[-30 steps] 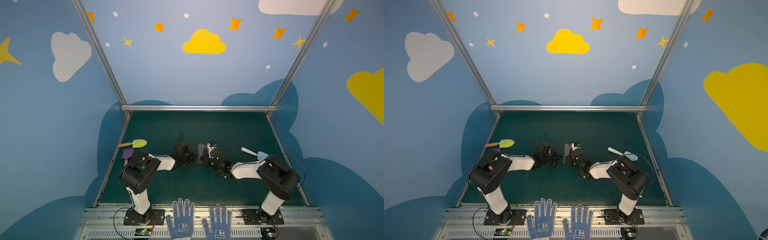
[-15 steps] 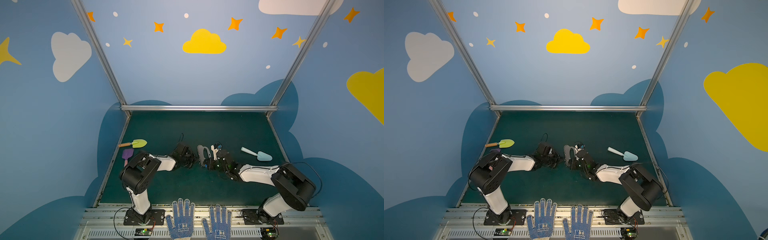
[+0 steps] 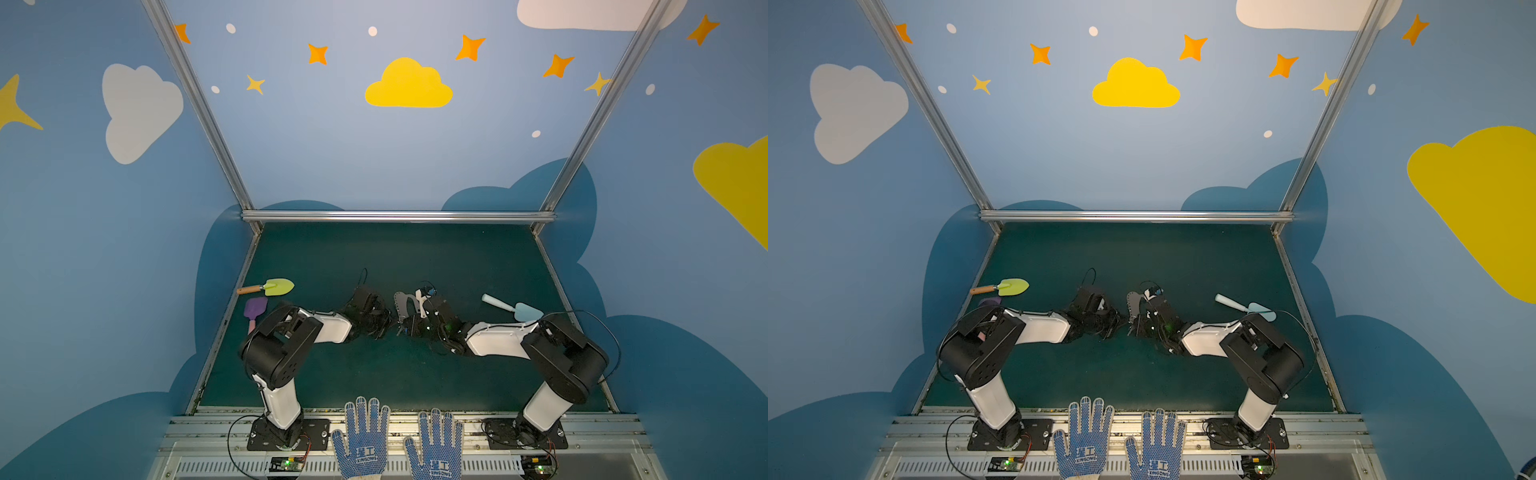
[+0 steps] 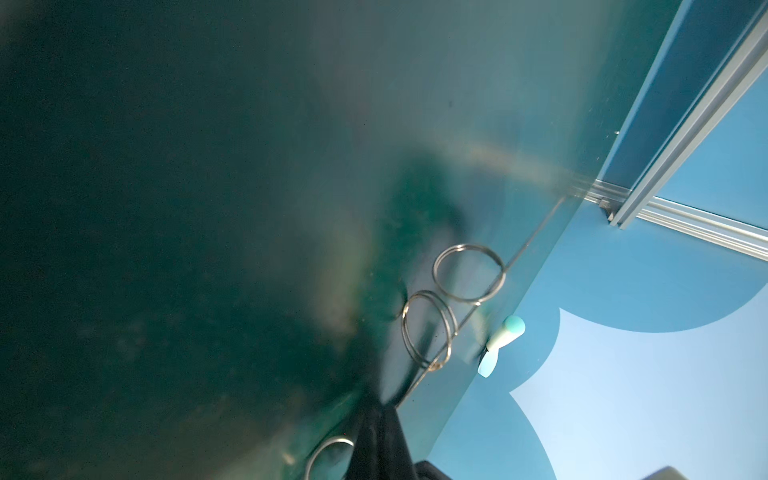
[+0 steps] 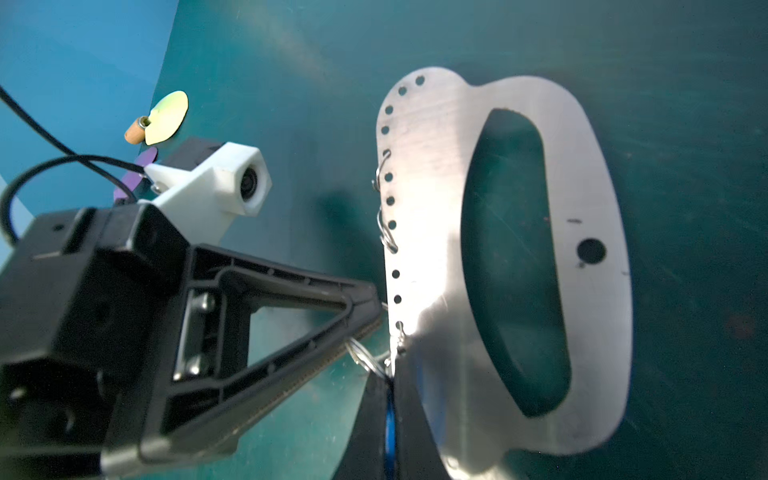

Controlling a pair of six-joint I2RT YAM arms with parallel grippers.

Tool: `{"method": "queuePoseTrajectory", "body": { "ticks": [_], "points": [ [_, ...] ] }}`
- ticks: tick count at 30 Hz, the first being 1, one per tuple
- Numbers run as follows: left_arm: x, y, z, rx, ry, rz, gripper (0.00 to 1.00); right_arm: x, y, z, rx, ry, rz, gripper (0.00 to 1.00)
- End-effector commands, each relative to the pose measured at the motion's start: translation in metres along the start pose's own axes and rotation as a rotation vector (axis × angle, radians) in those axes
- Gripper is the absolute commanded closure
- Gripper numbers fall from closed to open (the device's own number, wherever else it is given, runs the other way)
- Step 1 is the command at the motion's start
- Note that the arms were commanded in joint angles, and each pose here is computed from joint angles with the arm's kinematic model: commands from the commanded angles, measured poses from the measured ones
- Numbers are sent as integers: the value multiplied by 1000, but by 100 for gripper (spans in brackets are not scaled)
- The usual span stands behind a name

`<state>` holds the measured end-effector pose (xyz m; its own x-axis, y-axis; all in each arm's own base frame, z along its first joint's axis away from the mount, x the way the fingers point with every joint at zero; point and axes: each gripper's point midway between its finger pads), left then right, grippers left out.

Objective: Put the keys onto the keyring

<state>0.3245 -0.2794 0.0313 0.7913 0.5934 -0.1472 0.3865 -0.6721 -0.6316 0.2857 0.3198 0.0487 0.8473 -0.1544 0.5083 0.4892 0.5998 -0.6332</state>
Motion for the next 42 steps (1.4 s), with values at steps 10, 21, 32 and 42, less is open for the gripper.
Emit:
{"method": "queuePoseTrajectory", "body": {
  "ticks": [10,21,32,42],
  "points": [
    [-4,2,-2,-13,5,14,96,-6,7,-34,-183,-4,-3,100],
    [-6,3,-4,-24,3,24,96,-8,14,-31,-205,0,9,100],
    [-8,4,-7,-30,9,31,96,-6,18,-27,-205,24,18,100],
    [-8,4,-10,-42,9,32,96,-15,25,-24,-220,-11,64,100]
  ]
}}
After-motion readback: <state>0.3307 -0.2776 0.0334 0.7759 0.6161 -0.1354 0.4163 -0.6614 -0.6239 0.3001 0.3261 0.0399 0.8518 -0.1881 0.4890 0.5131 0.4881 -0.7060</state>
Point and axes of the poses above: each gripper's point midway between its finger pads, its own y axis out along the fingers, its own z axis along the line the jaws close on, x = y × z, and after that the axes turned 4 degrees about y, right-handed
